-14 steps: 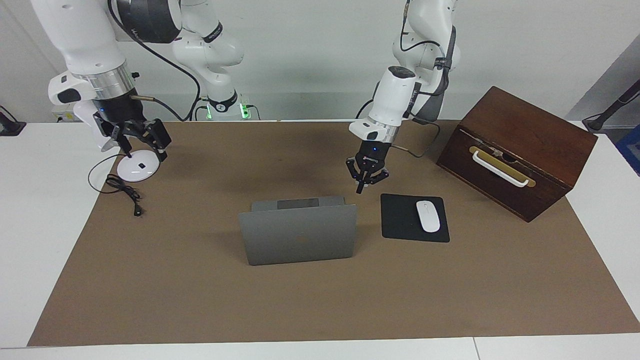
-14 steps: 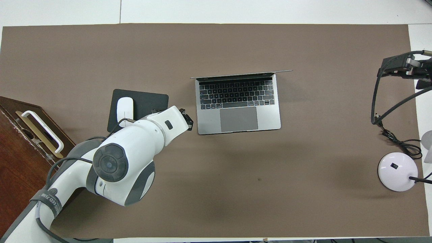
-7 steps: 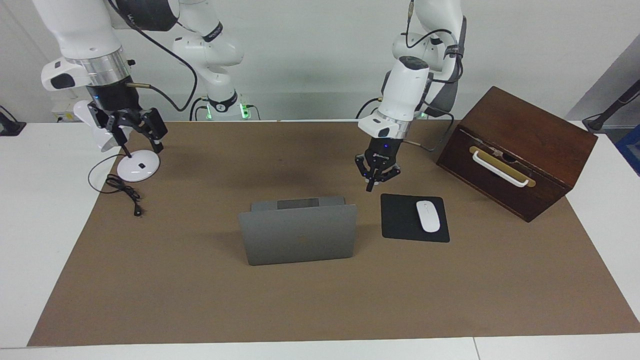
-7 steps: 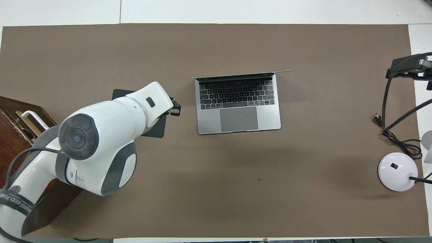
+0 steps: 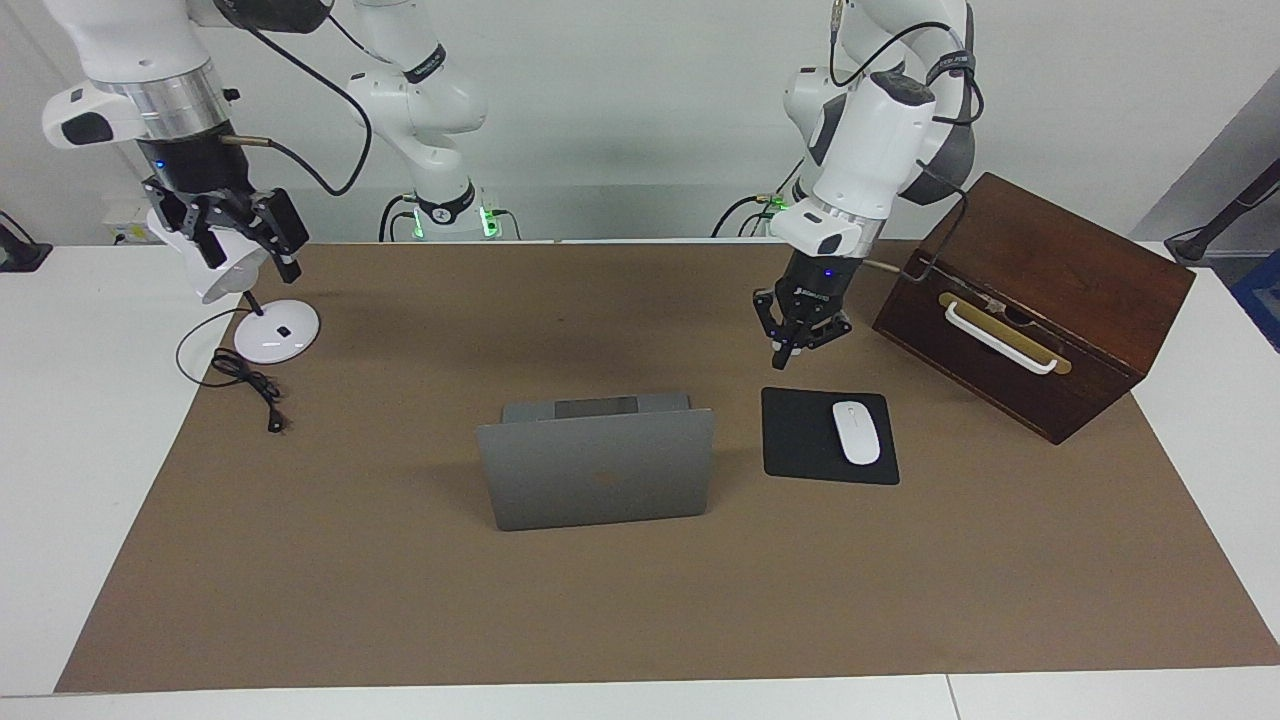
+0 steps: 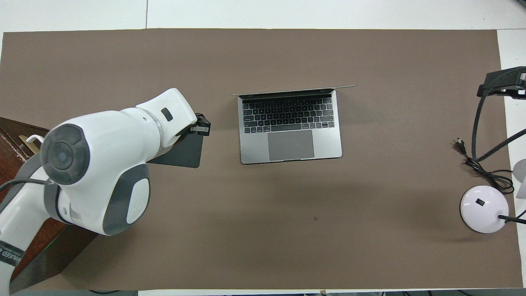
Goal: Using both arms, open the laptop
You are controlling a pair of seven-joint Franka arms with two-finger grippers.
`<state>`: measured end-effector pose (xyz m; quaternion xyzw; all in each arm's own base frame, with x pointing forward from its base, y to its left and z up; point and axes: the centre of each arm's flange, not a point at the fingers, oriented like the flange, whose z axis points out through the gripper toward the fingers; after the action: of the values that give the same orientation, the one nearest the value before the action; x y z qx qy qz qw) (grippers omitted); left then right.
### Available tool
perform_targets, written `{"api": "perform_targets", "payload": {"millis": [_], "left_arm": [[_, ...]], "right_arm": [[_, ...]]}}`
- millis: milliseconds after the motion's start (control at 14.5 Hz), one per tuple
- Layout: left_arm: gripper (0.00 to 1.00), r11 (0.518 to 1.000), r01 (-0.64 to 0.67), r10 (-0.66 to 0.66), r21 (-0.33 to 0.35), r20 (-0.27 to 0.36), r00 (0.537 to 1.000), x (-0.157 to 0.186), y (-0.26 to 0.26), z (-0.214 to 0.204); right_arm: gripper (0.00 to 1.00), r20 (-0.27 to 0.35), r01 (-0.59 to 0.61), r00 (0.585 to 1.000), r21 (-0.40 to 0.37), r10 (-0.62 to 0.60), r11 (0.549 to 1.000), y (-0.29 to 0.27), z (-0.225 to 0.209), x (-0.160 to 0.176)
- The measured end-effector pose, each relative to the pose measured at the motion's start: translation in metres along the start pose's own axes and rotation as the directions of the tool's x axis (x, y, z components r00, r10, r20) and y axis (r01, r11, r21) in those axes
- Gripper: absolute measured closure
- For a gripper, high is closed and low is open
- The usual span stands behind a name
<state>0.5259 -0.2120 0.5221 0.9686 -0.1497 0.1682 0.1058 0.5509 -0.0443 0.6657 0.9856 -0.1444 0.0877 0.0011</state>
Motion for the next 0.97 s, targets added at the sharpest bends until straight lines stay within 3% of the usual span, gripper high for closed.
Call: {"api": "perform_targets", "payload": {"millis": [554,969], "left_arm": [[0.99,1.0,-0.016,0.017,-0.014,0.106,0.994,0.012,-0.06,-0.064],[0.99,0.998,-0.051,0.054,-0.021,0.175,0.983,0.008,-0.113,-0.114]], "right_arm": [[0.0,0.007,0.01,1.0,-0.002,-0.01,1.0,-0.002,-0.011,-0.01],[0.0,0.007,0.17,0.985,0.0,-0.17,0.985,-0.004,-0.011,-0.01]]}}
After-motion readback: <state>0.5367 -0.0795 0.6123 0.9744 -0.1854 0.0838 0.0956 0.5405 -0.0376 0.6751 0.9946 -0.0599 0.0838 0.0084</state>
